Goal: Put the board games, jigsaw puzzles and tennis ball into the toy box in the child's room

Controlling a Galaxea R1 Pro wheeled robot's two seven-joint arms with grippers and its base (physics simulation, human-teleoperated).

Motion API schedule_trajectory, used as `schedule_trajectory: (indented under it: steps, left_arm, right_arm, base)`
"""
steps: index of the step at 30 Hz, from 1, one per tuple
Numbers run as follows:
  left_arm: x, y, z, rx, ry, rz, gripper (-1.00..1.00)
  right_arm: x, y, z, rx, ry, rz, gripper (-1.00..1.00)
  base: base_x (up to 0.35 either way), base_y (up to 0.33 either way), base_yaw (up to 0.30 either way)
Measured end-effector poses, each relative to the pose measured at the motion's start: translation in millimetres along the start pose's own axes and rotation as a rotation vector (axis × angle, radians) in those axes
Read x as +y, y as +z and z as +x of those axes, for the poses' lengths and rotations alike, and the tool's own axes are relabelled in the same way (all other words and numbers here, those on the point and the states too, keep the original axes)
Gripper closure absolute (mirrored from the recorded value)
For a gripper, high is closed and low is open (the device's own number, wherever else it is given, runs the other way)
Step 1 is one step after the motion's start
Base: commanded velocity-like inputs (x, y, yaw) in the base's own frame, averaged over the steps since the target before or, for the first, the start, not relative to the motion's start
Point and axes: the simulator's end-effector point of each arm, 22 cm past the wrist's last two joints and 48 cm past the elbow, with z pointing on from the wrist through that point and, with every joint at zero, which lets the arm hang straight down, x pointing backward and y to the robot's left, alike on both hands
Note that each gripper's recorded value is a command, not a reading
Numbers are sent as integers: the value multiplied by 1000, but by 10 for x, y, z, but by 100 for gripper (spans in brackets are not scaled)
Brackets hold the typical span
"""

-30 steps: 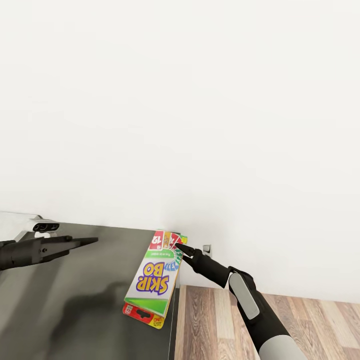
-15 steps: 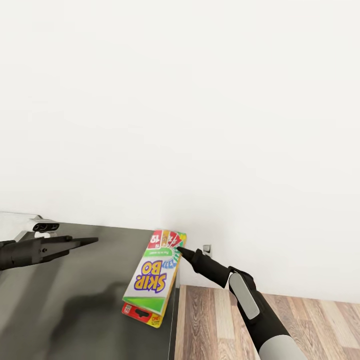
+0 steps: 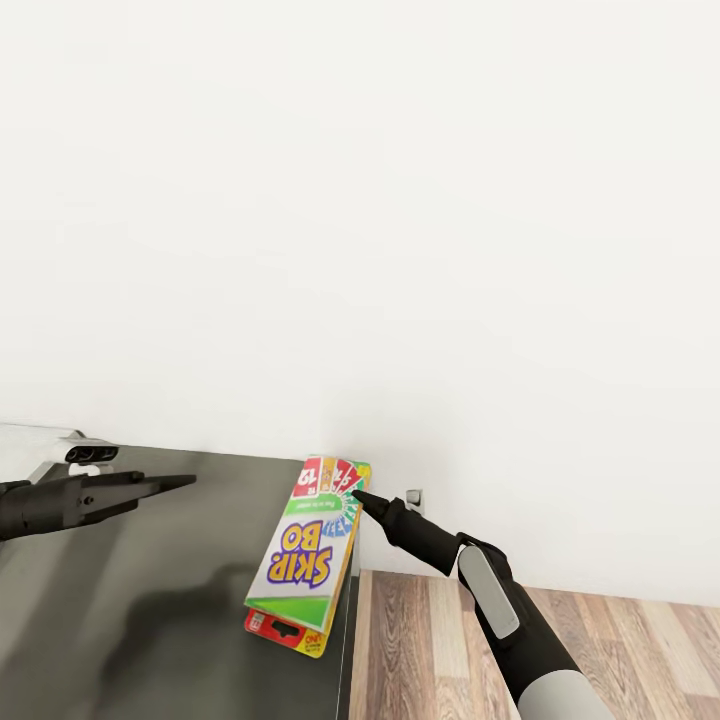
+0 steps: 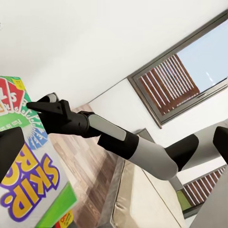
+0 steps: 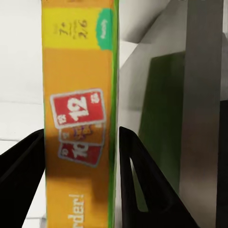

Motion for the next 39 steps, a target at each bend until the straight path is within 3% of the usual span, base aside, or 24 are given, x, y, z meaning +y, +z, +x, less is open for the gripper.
schedule_trajectory:
  steps: [7,39]
  left_arm:
    - [0,-2,-3,-1,0,0,-100]
    - [-414,2,-290,2,0,0,-100]
  right_arm:
    - [1,0,0,0,1,0,100]
    - [512,-71,-89,-5,-4,-7,100]
  base:
    - [0,0,0]
    - [0,0,0]
